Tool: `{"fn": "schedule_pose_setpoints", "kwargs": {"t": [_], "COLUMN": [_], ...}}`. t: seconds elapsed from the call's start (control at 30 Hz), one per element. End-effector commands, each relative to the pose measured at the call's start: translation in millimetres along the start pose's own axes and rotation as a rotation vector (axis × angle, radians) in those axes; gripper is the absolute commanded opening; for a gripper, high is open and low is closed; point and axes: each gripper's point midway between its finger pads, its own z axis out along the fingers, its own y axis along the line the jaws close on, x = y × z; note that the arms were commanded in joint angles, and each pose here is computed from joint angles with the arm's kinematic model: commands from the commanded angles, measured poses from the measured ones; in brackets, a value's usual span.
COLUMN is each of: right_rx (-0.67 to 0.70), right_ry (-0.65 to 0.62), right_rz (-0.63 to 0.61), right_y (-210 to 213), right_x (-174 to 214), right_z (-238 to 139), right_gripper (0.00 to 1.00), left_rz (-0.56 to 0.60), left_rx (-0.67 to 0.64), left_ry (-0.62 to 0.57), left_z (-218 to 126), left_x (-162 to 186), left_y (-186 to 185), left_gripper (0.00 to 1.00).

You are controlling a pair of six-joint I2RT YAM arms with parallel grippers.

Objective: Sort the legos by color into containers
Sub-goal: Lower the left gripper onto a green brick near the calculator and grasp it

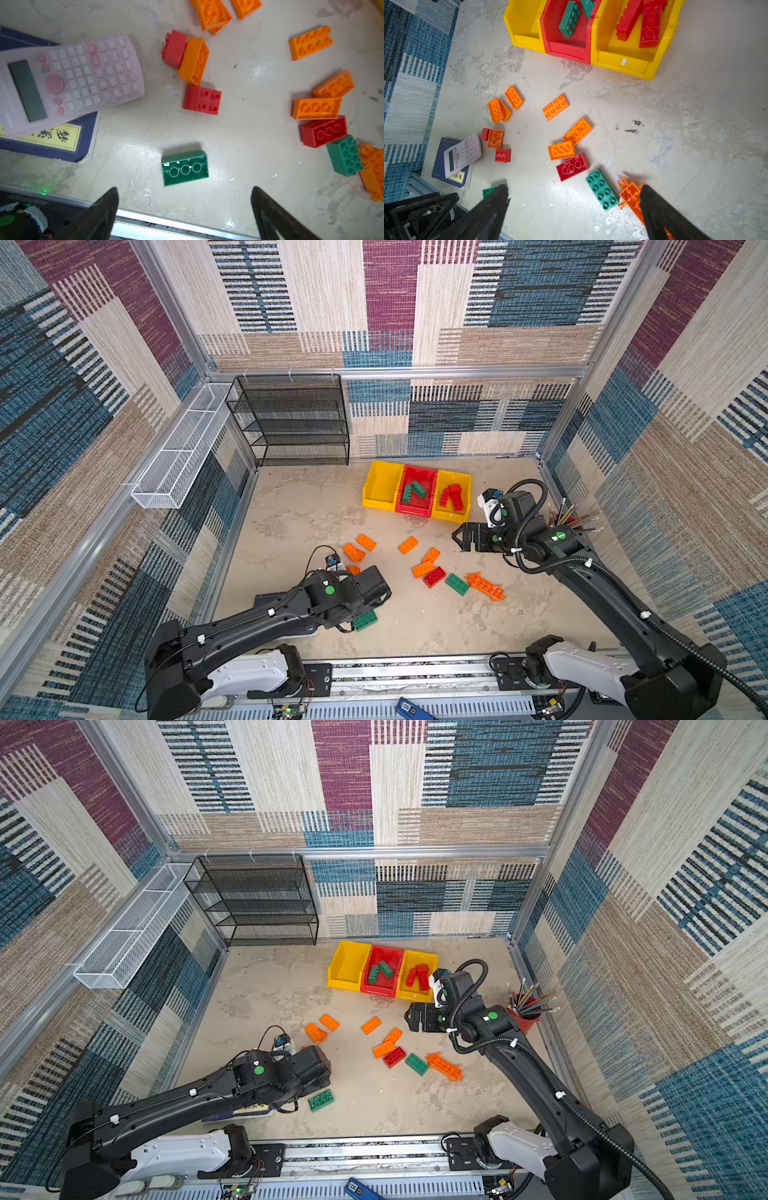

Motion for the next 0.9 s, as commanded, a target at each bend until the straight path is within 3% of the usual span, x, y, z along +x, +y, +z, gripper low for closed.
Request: {"fn": "schedule_pose_setpoints", "kwargs": {"t": [0.0, 0.27, 0.87], "right_rx": [-0.019, -0.017, -0.007], "right_ry": [-0.035, -0.040, -0.062], "right_rz": [-0.016, -0.020, -0.007], "right_y": [2.7, 0.2, -2.0], "right_x": [-0.5, 9.0, 7.0], "right_z": [-8.2, -19.6, -20.2], "right_gripper": [1.00, 0.99, 1.00], "left_rz": [-0.130, -0.187, -0.141], "left_rx": [-0.004, 0.030, -0.087], "left_ry": [0.016, 0.058, 0.163], "left_z": [12.8, 39.4, 72.6], "left_x": [13.2, 31.0, 38.7], "left_y": [-2.1, -16.0, -6.1], "left_gripper": [0.99, 0.99, 0.99]}}
